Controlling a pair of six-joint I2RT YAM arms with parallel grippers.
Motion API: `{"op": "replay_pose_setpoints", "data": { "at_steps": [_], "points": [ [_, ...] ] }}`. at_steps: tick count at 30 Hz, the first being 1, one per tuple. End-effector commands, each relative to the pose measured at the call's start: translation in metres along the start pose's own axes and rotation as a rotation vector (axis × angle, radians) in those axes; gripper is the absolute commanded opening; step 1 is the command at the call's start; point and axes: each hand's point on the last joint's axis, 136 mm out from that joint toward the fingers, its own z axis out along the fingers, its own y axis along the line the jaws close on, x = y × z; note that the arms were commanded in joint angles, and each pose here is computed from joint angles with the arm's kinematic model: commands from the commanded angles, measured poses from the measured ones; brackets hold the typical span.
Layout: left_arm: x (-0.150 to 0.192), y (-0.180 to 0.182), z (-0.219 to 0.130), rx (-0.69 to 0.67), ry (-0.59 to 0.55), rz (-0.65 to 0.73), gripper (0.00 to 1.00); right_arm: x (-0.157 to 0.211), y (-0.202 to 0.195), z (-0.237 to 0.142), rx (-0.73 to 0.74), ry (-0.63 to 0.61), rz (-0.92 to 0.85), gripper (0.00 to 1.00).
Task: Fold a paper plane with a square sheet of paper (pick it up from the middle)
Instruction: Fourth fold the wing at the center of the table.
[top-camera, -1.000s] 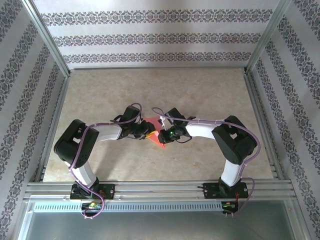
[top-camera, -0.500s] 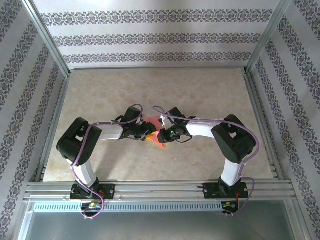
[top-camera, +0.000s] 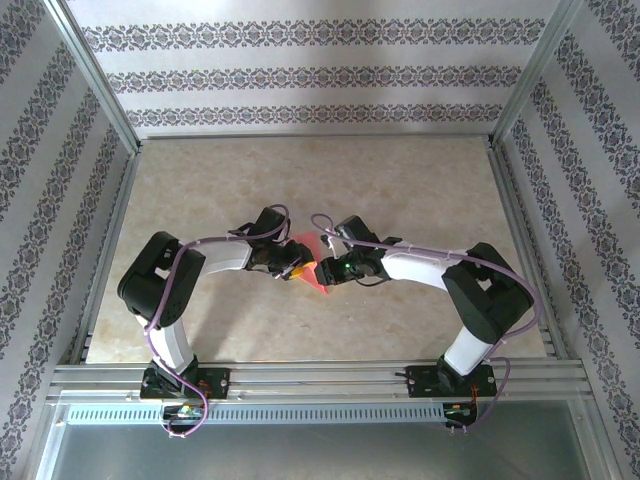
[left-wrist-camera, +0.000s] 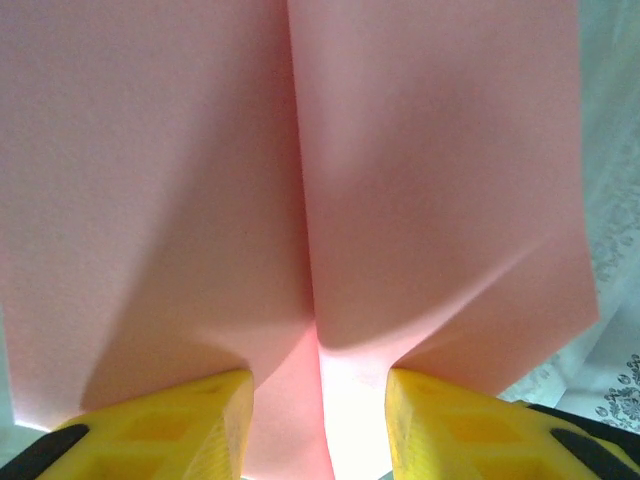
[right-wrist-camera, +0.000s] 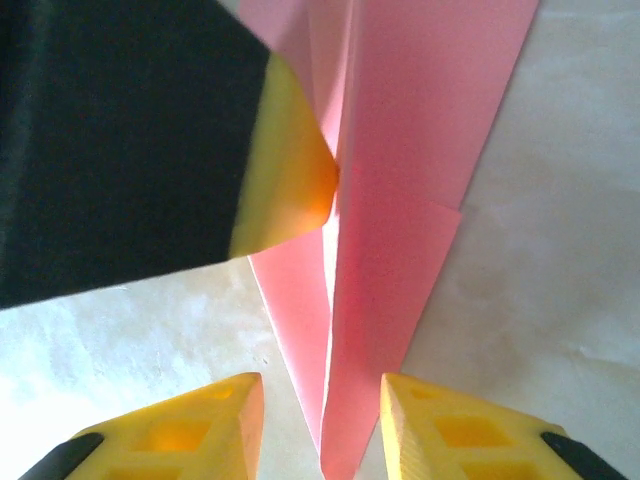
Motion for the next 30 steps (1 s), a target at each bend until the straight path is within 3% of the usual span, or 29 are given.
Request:
{"op": "replay_pose_setpoints", "data": {
  "at_steps": [1,13,30],
  "points": [
    [0.014,0.059,0.011,-0.222,0.032,-0.091,0.42,0.002,-0.006,0.0,0.09,-0.031,-0.02,0.38],
    [0.015,0.071,0.012,-0.29,0.04,-0.117,0.43,0.009,-0.012,0.016,0.148,0.007,-0.05,0.31],
    [0.018,0.085,0.013,-0.361,0.055,-0.147,0.43,0.015,-0.013,0.022,0.103,0.034,-0.048,0.19]
  ]
}}
